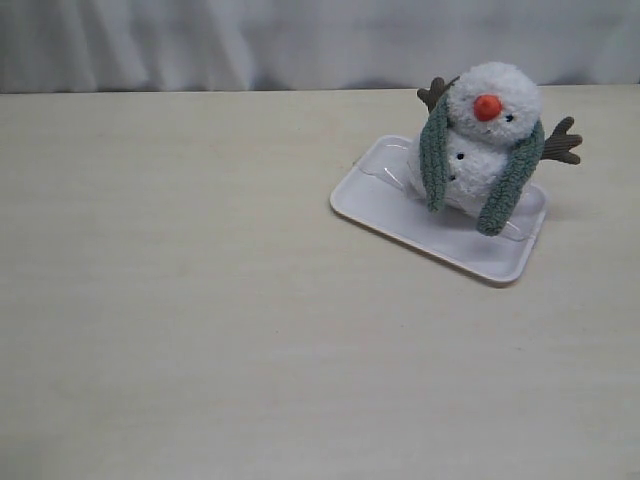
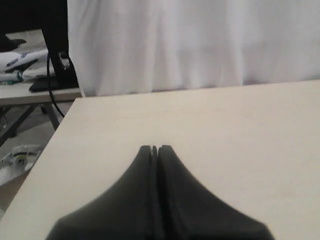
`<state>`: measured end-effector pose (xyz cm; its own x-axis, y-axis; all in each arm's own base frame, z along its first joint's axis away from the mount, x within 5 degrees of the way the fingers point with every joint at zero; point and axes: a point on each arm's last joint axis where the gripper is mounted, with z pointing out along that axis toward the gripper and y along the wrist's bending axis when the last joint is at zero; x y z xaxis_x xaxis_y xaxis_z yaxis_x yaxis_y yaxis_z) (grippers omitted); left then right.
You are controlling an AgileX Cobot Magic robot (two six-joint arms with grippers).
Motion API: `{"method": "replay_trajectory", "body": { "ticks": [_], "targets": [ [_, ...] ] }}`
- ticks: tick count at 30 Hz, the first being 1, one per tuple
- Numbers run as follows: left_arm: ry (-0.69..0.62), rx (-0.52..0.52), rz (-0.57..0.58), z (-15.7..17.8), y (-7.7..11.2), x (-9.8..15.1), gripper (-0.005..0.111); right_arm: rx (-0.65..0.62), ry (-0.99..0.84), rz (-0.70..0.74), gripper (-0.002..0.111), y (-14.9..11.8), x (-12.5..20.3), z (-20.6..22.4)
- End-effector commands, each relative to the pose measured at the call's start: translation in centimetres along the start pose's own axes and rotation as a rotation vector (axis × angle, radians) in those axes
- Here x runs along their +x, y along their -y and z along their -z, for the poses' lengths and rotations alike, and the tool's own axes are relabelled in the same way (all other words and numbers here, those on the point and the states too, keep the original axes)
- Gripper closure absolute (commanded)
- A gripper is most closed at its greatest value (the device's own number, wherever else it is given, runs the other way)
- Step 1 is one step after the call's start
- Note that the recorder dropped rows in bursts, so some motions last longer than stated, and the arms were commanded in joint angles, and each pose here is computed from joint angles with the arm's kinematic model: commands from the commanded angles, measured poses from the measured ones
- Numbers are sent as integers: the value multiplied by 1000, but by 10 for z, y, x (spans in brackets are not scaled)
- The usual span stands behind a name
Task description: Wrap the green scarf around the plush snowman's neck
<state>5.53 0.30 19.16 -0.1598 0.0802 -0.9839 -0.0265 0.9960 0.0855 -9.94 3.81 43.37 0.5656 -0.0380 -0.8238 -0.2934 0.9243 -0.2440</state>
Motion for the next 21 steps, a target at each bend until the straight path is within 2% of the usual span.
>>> {"method": "replay_trajectory", "body": {
  "ticks": [1,21],
  "targets": [
    [-61,6,-12,0,0,6,107,6,11,-1,104,0,-2,1],
    [-62,5,-13,0,0,6,107,1,13,-4,104,1,-2,1]
  ]
}}
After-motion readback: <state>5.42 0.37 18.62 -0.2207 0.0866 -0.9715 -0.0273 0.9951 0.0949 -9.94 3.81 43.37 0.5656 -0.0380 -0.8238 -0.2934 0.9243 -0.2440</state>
